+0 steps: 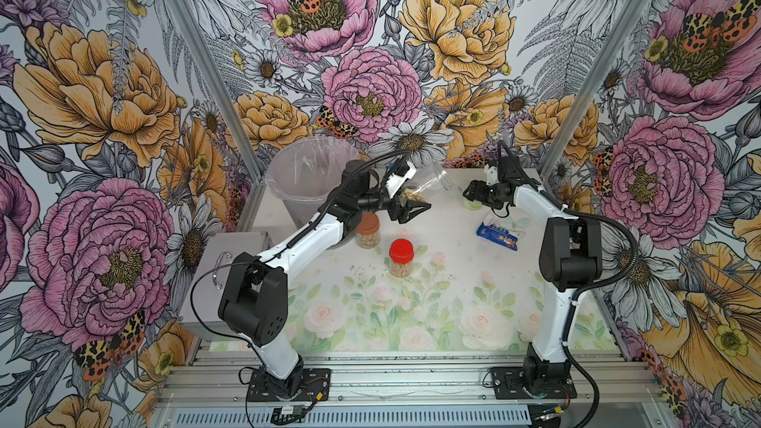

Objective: Empty moldy peanuts from jars
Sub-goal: Place the lid at the center of the board, then pour the moldy peanuts from the jar into the trash bin.

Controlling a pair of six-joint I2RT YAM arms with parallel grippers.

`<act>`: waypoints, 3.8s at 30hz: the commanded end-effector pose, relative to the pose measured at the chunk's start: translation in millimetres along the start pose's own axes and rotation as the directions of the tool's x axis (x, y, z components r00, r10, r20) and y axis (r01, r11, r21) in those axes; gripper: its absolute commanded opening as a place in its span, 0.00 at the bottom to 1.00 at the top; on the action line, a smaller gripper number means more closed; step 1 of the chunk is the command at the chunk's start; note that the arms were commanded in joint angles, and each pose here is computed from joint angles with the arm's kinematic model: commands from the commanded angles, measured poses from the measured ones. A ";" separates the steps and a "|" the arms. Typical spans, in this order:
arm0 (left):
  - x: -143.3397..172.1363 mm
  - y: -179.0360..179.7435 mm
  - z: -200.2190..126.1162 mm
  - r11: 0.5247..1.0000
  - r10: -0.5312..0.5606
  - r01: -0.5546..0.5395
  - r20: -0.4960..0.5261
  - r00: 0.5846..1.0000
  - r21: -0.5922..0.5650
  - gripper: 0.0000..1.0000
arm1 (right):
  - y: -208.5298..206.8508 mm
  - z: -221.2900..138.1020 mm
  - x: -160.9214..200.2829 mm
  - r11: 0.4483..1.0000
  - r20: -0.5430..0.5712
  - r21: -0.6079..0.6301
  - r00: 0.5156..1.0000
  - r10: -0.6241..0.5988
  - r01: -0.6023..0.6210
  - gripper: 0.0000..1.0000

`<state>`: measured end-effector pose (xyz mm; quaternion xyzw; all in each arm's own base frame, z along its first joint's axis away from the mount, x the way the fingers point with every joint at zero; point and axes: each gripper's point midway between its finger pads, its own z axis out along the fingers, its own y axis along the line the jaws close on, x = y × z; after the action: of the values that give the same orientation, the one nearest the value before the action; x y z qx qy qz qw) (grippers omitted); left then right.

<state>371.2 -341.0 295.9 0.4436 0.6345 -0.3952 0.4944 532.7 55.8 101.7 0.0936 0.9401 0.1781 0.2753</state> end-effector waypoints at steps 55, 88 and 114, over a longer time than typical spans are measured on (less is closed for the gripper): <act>-51.2 -3.3 -53.8 0.905 0.165 -0.096 0.134 0.977 -0.415 0.05 | -35.9 51.0 15.0 0.943 -0.095 0.310 0.984 0.154 -0.117 0.92; -44.0 125.4 -314.9 0.430 -0.250 -0.443 -0.576 0.778 -0.786 0.06 | 16.6 -30.7 -27.1 0.989 0.191 0.139 0.981 0.031 -0.058 0.99; 24.4 190.7 -304.6 0.607 -0.357 -0.673 -0.902 0.243 -0.422 0.04 | 26.3 -28.6 -5.2 0.999 0.244 0.052 0.970 -0.003 -0.010 0.99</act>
<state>458.1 3.6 287.8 0.4043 0.8508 0.3025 0.1453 518.3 63.0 119.1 0.1393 0.9133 0.1286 0.3604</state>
